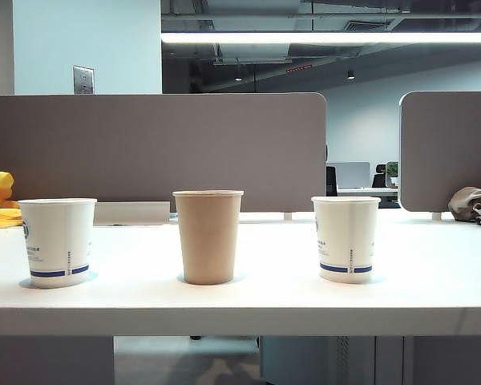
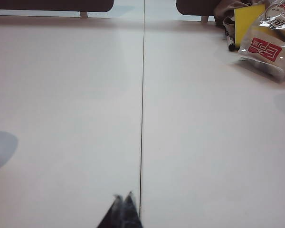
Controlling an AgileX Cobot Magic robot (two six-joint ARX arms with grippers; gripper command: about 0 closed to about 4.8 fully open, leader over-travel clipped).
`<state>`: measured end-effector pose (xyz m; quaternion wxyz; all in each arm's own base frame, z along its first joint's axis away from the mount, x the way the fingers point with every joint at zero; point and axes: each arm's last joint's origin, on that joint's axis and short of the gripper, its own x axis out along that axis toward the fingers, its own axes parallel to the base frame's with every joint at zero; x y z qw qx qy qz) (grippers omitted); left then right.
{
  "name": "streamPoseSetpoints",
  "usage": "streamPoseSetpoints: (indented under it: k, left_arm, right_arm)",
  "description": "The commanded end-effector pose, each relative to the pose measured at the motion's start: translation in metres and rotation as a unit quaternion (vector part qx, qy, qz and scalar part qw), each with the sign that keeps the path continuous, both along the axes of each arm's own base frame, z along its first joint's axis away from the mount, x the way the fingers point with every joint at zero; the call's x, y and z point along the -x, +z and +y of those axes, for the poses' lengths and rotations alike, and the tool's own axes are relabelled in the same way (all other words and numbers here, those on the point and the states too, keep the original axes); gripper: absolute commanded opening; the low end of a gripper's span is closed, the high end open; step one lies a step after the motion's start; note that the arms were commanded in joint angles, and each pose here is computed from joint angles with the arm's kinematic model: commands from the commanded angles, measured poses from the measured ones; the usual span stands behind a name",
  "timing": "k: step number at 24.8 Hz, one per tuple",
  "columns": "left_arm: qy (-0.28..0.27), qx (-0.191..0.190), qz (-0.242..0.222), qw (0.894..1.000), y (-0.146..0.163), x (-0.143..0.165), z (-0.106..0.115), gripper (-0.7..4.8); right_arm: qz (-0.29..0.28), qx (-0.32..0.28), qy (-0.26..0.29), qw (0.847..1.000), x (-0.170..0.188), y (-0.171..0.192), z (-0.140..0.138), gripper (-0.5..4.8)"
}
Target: Pick up all the paper cups on the table one by one and stack them together.
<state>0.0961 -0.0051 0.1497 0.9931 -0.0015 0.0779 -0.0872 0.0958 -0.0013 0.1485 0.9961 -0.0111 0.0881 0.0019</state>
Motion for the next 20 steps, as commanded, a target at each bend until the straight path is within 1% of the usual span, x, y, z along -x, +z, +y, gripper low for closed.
streamPoseSetpoints:
  k: [1, 20]
  left_arm:
    - [-0.002, -0.002, 0.002, 1.000, 0.0001, 0.0002, -0.0001, -0.05]
    - [-0.003, 0.002, -0.002, 1.000, 0.0014, 0.0001, -0.0002, -0.05]
  right_arm:
    - [0.000, -0.002, 0.000, 1.000, -0.0004, -0.0017, 0.0000, -0.05]
    - [0.000, -0.002, 0.002, 1.000, -0.0004, -0.0016, 0.0002, -0.05]
